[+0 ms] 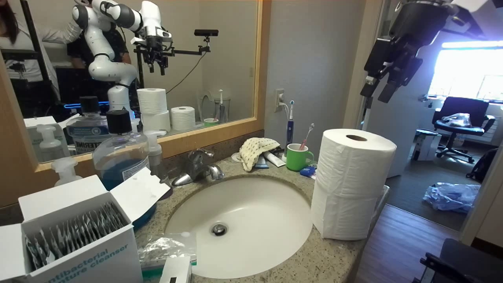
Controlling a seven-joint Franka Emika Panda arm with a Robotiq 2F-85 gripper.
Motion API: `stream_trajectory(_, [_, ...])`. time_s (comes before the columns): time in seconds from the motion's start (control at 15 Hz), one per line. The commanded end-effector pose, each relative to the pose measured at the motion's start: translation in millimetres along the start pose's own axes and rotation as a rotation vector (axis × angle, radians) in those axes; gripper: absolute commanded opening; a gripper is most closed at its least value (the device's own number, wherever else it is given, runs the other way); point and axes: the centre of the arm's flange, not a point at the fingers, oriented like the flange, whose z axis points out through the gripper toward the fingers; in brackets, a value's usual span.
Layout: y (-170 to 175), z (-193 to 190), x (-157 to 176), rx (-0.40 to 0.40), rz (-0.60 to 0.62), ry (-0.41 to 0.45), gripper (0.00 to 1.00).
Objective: Stack the tissue rolls together
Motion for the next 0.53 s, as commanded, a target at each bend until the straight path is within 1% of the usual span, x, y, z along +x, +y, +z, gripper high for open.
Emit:
stream_trajectory(0.0, [-1.1,-13.6,-7.2,-0.009,-0.013,0.036,1.0])
stream_trajectory(0.07, [-6.2,-15.6,-3.2,-0.018,-0.022,0.043,1.0])
stream_trajectory(0.27, [-27.3,-13.8,13.4,-0.024,-0.103,0.038,1.0])
stream_trajectory(0.4, [-40.7,0.7,36.6,-0.055,-0.147,0.02,1.0])
stream_trajectory(0.47, [-44.3,8.2,46.2,-0.084,-0.16,0.019,1.0])
